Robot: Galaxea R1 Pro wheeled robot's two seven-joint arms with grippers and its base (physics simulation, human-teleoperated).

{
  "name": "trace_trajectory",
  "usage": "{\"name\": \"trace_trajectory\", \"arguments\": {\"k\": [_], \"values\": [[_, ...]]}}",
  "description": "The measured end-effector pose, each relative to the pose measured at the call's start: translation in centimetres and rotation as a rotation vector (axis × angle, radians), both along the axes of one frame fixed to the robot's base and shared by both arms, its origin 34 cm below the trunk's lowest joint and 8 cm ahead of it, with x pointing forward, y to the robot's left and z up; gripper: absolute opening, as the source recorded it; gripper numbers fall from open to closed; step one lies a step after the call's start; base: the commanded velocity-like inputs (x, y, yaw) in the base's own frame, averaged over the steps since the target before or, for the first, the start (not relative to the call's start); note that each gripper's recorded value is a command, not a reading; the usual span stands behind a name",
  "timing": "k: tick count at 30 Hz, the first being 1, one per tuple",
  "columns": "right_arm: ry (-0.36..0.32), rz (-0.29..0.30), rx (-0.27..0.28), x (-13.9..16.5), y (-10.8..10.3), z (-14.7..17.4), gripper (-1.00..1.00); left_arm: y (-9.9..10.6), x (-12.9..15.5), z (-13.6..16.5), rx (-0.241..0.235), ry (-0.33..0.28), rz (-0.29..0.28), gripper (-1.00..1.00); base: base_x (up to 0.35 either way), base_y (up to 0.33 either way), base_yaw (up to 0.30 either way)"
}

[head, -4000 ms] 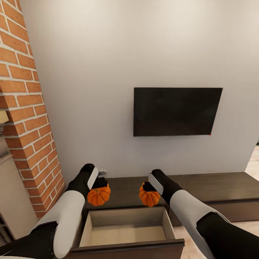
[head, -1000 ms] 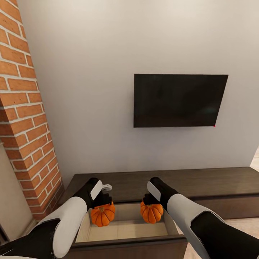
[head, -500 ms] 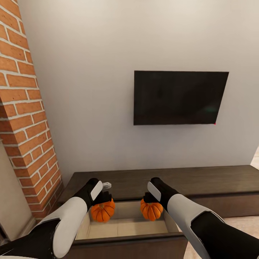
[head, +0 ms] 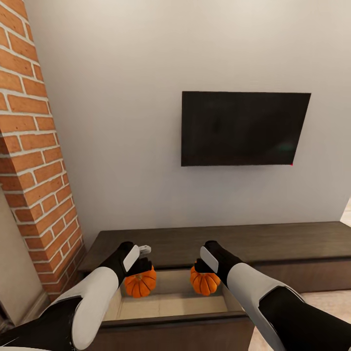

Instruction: Place each of the two pumpkins and all three candles from the living room inside a cabinet in the living room (use any cabinet), then make sure every cabinet is closed, and position the cauldron so it is next to a table in the living room.

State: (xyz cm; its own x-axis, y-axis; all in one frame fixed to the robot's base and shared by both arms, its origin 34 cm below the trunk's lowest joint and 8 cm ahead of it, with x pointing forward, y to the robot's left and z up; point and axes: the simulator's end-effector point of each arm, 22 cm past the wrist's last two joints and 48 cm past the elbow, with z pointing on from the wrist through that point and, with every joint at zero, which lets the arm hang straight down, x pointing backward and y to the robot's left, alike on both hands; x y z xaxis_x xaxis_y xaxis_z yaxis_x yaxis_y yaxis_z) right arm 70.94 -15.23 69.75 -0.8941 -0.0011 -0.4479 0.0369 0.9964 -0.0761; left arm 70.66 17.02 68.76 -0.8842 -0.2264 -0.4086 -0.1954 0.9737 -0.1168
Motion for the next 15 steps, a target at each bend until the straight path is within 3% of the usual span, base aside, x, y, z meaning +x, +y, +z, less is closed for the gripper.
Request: {"name": "trace_trajectory", "arguments": {"k": [15], "values": [[-0.062,-0.019,0.011,0.7,0.1,-2.3,-1.00,0.1,-0.1,-2.8,-0.003,-0.015,0.007,-1.00,0.000,0.000,0.000]]}}
